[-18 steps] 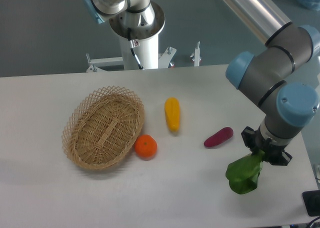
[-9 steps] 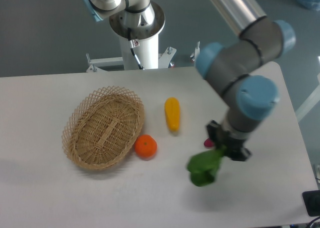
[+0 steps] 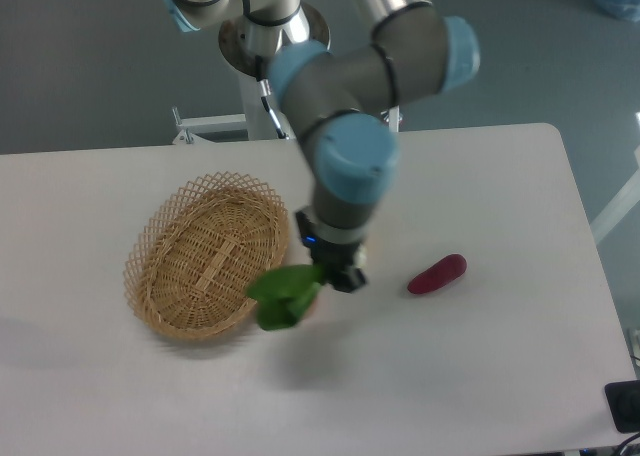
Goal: Place the green vegetable in the basket
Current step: 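Carry the bok choy over the wicker basket and lower it inside, then open the gripper to release the bok choy and raise away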
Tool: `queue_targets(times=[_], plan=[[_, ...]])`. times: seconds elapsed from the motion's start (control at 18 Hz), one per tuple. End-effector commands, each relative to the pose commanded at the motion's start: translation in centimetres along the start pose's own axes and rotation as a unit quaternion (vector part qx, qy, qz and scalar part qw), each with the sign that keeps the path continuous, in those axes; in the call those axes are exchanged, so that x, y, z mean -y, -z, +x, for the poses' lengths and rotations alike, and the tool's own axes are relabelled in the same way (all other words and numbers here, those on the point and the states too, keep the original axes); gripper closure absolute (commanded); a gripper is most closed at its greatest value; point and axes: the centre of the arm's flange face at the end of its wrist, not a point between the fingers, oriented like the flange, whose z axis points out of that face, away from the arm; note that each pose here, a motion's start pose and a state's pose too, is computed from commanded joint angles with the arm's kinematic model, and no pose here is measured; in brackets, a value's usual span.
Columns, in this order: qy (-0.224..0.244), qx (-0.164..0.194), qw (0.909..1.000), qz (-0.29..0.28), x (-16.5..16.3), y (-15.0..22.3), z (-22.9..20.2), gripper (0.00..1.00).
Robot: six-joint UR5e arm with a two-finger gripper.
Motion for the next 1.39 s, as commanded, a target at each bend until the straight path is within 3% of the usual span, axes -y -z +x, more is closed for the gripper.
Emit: queue_targets(times=[0.28,0.56,0.72,0.78,1.0,1.17,1.39], plan=[[-0.034,-0.037,0.9987,-0.011,3.0,-5.3,4.1,0.89],[-0.039,-0.061,0.9973,0.014,4.5,-7.2,6.1,0.82],[-0.037,-0.069,0.9968,0.017,4.6,-7.8,6.2,0.65],[-0.038,-0.072,0.9965,0.02,4.8,-8.0,6.3,0.53],[-0.038,-0.073,0.9964,0.021,4.9,-8.2,6.2,0.25],[-0.038,-0.067,0.9968,0.022,5.0,-7.5,5.9,0.1],[-0.033,-0.036,0.9983,0.031,4.6,-5.8,4.3,0.02]])
